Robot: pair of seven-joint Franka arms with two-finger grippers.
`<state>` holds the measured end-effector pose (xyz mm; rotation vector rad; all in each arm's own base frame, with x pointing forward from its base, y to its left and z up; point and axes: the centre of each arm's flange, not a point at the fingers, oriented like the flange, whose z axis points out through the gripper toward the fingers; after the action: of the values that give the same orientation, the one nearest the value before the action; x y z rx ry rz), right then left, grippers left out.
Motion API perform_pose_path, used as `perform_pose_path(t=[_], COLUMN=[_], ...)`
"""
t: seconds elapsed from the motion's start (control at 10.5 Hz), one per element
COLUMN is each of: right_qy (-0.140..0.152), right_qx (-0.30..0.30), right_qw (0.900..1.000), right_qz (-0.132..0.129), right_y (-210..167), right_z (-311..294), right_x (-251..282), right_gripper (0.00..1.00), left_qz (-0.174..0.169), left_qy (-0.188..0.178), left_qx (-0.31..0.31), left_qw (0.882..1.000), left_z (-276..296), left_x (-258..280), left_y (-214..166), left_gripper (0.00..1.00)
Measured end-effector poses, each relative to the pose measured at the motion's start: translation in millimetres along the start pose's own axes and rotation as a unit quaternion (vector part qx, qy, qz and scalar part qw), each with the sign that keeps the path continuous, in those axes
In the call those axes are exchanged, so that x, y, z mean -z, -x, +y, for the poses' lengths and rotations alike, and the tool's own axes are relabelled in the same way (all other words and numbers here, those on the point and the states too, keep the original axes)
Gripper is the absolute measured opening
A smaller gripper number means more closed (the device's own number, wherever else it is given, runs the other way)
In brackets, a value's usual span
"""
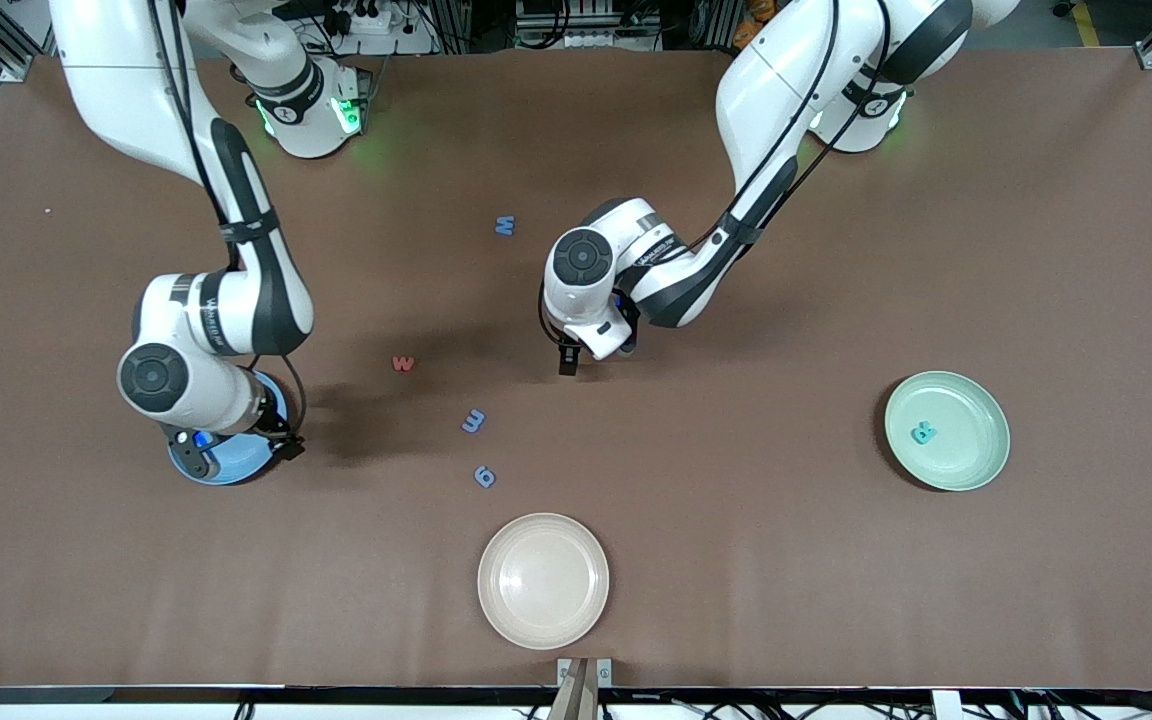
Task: Sort upper and lower case letters into plates
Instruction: 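Release the u with the right gripper while the left gripper grasps the pink o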
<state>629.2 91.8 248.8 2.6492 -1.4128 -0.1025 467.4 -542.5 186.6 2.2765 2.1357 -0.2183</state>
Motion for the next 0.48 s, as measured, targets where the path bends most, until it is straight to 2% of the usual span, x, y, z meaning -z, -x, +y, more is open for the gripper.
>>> perform_pose_path(t=[0.29, 0.48], right_qy=[0.002, -0.019], right_qx=[-0.056, -0.090], right_qw=[0.998, 0.996], right_qz=[-0.006, 0.003], right_y=[37.4, 71.8], right_z=[2.4, -1.0], right_x=[1.9, -4.3], right_gripper=[1.00, 1.00], left_qz=[0.000, 0.000], left_qy=[-0.004, -0.005], left_qx=[0.008, 0.008], left_qw=[1.000, 1.000], left_z=[-2.2, -4.3], left_x=[-11.1, -13.7], left_y=[0.6, 2.1], left_gripper=[1.00, 0.99])
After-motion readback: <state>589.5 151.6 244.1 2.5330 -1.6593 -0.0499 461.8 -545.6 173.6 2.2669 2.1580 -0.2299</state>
